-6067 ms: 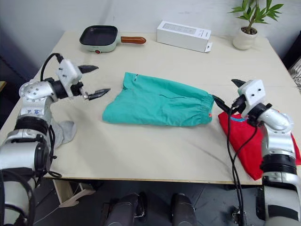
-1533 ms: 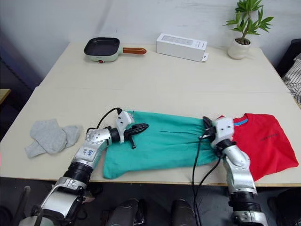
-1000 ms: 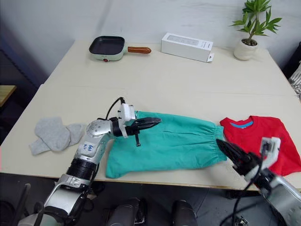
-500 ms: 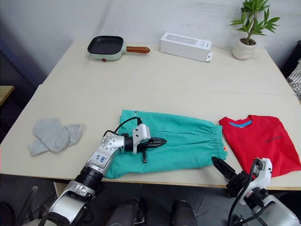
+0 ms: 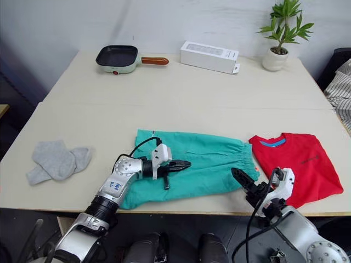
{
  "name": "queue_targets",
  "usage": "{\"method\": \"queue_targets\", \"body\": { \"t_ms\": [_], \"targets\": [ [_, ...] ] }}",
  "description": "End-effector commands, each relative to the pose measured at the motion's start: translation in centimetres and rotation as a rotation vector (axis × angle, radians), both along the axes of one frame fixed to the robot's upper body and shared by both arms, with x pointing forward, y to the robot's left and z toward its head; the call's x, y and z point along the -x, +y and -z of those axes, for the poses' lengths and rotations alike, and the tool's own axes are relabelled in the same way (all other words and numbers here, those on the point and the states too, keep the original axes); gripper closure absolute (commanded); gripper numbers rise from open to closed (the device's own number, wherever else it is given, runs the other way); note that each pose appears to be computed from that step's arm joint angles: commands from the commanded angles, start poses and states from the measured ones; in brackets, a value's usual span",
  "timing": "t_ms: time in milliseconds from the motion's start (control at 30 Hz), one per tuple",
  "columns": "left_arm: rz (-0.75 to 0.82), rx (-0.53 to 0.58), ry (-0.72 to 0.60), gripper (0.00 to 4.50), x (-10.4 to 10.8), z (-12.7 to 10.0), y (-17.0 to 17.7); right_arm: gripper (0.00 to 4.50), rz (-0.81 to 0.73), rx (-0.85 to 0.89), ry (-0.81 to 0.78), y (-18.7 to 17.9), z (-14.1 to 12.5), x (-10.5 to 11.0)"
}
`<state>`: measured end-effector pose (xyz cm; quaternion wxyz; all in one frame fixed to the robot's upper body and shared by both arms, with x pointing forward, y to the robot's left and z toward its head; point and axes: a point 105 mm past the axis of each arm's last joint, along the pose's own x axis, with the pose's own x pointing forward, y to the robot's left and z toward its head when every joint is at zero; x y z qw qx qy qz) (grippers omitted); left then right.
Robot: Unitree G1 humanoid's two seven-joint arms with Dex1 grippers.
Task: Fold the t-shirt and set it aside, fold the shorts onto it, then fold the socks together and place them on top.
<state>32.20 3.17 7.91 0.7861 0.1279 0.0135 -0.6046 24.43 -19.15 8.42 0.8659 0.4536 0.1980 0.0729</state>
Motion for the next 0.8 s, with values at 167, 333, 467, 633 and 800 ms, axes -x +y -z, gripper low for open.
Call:
{"method": "queue_targets", "body": {
  "t_ms": [167, 333, 467, 633, 800],
  "targets": [
    [0.030, -0.011, 0.032, 4.50, 0.4, 0.7, 0.1, 0.63, -0.011, -0.041, 0.067, 4.3, 3.3, -2.0],
    [0.026, -0.009, 0.020, 4.50, 0.0, 0.3, 0.5, 2.42, 0.071, -0.001, -0.018, 3.3, 2.6, -4.0],
    [0.025, -0.001, 0.001, 4.50, -0.1, -0.2, 0.8, 3.74, 0.119, 0.040, -0.105, 2.3, 1.8, -4.5],
    [-0.003, -0.031, -0.077, 4.50, -0.4, -2.1, 0.9, 4.48, 0.347, 0.109, -0.403, -2.3, -3.6, -4.2],
    [-0.110, 0.052, -0.091, 4.50, -1.3, -4.8, 0.9, 4.48, 0.368, 0.352, -0.588, -3.9, -7.2, -2.5]
  ]
}}
